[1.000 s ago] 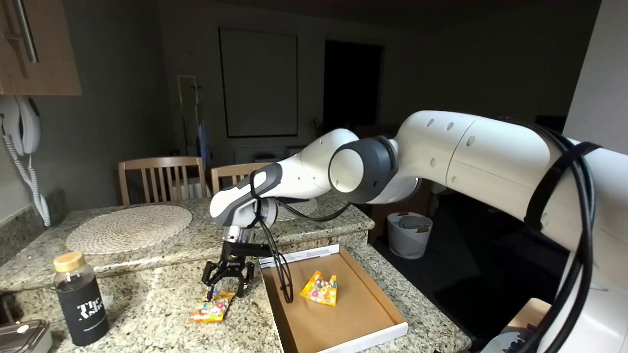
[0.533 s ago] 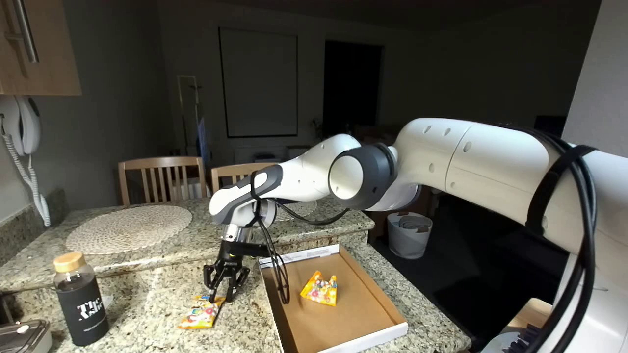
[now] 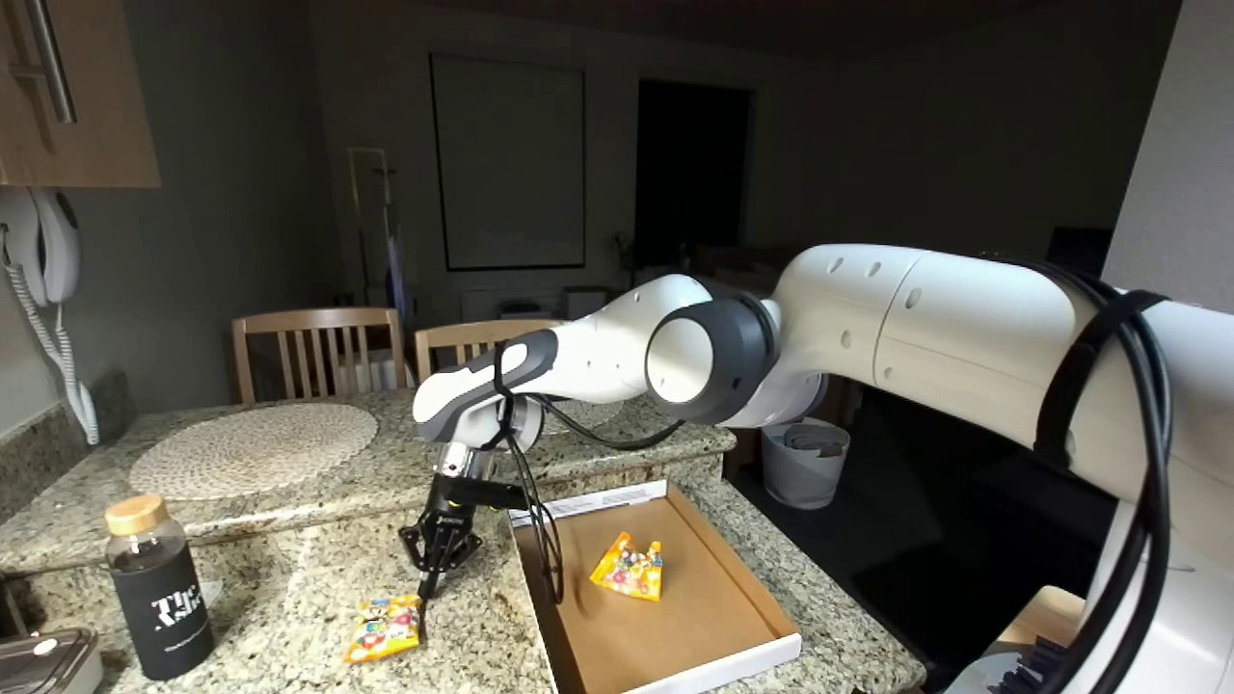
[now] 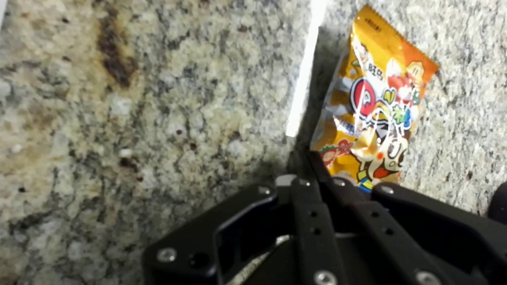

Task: Put the sachets in the box

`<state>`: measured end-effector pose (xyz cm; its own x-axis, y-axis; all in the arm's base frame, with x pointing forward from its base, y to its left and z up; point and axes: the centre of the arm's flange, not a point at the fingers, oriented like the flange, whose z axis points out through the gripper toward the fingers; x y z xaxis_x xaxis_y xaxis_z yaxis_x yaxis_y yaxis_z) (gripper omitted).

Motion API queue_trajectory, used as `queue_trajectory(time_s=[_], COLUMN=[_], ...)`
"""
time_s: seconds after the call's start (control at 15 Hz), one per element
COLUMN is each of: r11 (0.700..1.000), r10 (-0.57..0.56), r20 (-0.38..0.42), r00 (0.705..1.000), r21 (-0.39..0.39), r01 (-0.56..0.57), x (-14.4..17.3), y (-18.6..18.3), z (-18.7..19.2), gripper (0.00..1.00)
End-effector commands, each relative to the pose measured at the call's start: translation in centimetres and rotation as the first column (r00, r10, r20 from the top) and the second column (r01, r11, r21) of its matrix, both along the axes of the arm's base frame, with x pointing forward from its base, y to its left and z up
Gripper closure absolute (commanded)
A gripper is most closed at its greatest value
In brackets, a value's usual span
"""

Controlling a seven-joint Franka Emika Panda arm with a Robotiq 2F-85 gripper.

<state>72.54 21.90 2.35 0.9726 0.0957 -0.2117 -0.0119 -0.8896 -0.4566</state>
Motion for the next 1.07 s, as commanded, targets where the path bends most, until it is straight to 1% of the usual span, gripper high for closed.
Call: queue_trajectory(time_s=[0.0,0.2,0.4,0.47,0.6,0.67,0.73,0.8,0.87,0.93,1.0], r11=[0.998,0.997,0.996,0.995,0.996,0.998,0.999,0.999,0.998,0.998,0.998], r10=[0.008,-0.043,-0.077,-0.087,-0.067,-0.029,0.002,0.036,0.057,0.063,0.054], r20=[0.012,0.035,0.075,0.089,0.075,0.039,0.013,-0.011,-0.025,-0.025,-0.001], r00=[1.000,0.998,0.994,0.992,0.995,0.999,1.000,0.999,0.998,0.998,0.999], r21=[0.056,0.064,0.060,0.060,0.056,0.051,0.045,0.035,0.025,0.007,-0.013], r01=[-0.008,0.041,0.073,0.081,0.063,0.027,-0.002,-0.036,-0.056,-0.062,-0.054], x=[0.6,0.4,0.3,0.4,1.2,1.8,1.7,1.4,0.8,0.3,-0.2], y=[-0.9,-1.9,-2.7,-3.0,-2.6,-1.8,-0.9,0.1,0.9,1.8,2.5], z=[0.3,1.2,1.8,1.9,1.6,0.9,0.5,0.1,-0.1,-0.1,0.0], gripper=[0.95,0.92,0.94,0.93,0.94,0.96,0.69,0.68,0.63,0.56,0.50])
